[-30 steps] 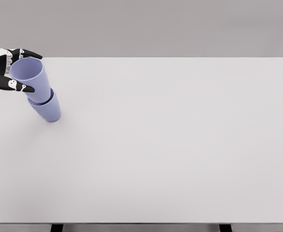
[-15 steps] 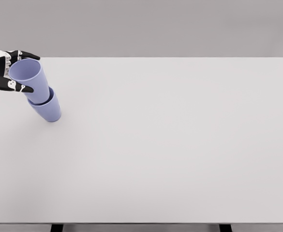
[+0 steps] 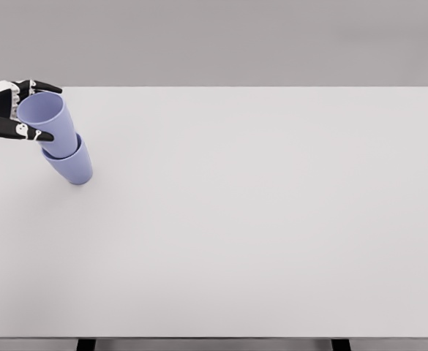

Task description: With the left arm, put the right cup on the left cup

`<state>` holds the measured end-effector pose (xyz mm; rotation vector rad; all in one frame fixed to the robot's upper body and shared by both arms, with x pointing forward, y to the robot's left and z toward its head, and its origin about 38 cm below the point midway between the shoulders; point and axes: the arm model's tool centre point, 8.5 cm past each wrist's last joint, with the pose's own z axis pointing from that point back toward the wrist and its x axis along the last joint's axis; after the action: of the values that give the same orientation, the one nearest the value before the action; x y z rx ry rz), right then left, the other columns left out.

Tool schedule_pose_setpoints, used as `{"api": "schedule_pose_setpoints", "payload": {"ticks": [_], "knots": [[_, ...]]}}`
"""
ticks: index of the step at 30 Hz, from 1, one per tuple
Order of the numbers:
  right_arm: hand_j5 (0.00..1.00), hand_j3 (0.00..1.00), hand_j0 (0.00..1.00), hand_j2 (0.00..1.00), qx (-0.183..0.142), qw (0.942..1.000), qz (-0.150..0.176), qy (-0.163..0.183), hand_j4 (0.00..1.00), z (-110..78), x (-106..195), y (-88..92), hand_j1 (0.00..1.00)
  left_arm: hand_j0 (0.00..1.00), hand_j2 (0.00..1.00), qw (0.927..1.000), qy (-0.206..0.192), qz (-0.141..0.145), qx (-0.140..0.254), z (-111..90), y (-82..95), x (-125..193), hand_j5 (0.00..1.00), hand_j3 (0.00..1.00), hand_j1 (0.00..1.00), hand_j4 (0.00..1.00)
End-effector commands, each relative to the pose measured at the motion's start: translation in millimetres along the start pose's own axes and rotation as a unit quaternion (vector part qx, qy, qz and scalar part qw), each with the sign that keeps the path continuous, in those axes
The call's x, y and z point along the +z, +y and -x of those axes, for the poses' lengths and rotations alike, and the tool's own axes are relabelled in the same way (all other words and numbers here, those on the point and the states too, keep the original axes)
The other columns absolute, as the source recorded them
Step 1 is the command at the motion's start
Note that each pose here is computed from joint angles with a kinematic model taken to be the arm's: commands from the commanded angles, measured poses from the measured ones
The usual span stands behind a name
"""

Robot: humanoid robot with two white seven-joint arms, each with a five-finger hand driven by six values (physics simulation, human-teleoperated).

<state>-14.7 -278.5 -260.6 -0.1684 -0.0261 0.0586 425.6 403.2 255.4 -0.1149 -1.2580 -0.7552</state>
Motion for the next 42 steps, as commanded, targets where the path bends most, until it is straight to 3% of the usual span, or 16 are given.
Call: {"api": "schedule_pose_setpoints", "payload": {"ticks": [1, 8, 11, 18, 30, 33, 42], "knots": [[1.0, 1.0, 1.0, 1.0, 0.0, 1.0, 0.0, -0.001, 1.0, -0.1, 0.0, -0.1, 1.0, 0.71, 0.71, 1.0, -0.001, -0.001, 0.004, 1.3, 0.3, -1.8, 0.71, 0.71, 0.71, 0.71], [1.0, 1.0, 1.0, 1.0, 0.0, 1.0, 0.0, 0.0, 1.0, 0.0, 0.0, -0.1, 1.0, 0.72, 0.72, 1.0, 0.001, -0.003, 0.007, 3.3, 1.8, -2.2, 0.72, 0.72, 0.72, 0.72], [1.0, 1.0, 1.0, 1.0, 0.0, 1.0, 0.0, 0.0, 1.0, 0.0, 0.0, -0.1, 1.0, 0.81, 0.81, 1.0, 0.003, -0.004, 0.006, 4.7, 1.7, -1.7, 0.81, 0.81, 0.81, 0.81], [1.0, 1.0, 1.0, 1.0, 0.0, 1.0, 0.0, 0.0, 1.0, 0.0, 0.0, -0.1, 1.0, 0.9, 0.9, 1.0, -0.003, 0.0, 0.002, 1.6, -1.0, -2.4, 0.9, 0.9, 0.9, 0.9], [1.0, 1.0, 1.0, 1.0, 0.0, 1.0, 0.0, 0.0, 1.0, 0.0, 0.0, -0.1, 1.0, 0.9, 0.9, 1.0, -0.009, 0.0, 0.0, -0.1, -0.3, -1.9, 0.9, 0.9, 0.9, 0.9], [1.0, 1.0, 1.0, 1.0, 0.0, 1.0, 0.0, 0.0, 1.0, 0.0, 0.0, -0.1, 1.0, 1.0, 1.0, 1.0, -0.009, 0.001, -0.003, -1.1, -0.8, -1.2, 1.0, 1.0, 1.0, 1.0], [1.0, 1.0, 1.0, 1.0, 0.0, 1.0, 0.0, 0.0, 1.0, 0.0, 0.0, -0.1, 1.0, 1.0, 1.0, 0.9985, -0.042, -0.011, -0.032, -35.6, 7.8, 16.0, 1.0, 1.0, 1.0, 1.0]]}}
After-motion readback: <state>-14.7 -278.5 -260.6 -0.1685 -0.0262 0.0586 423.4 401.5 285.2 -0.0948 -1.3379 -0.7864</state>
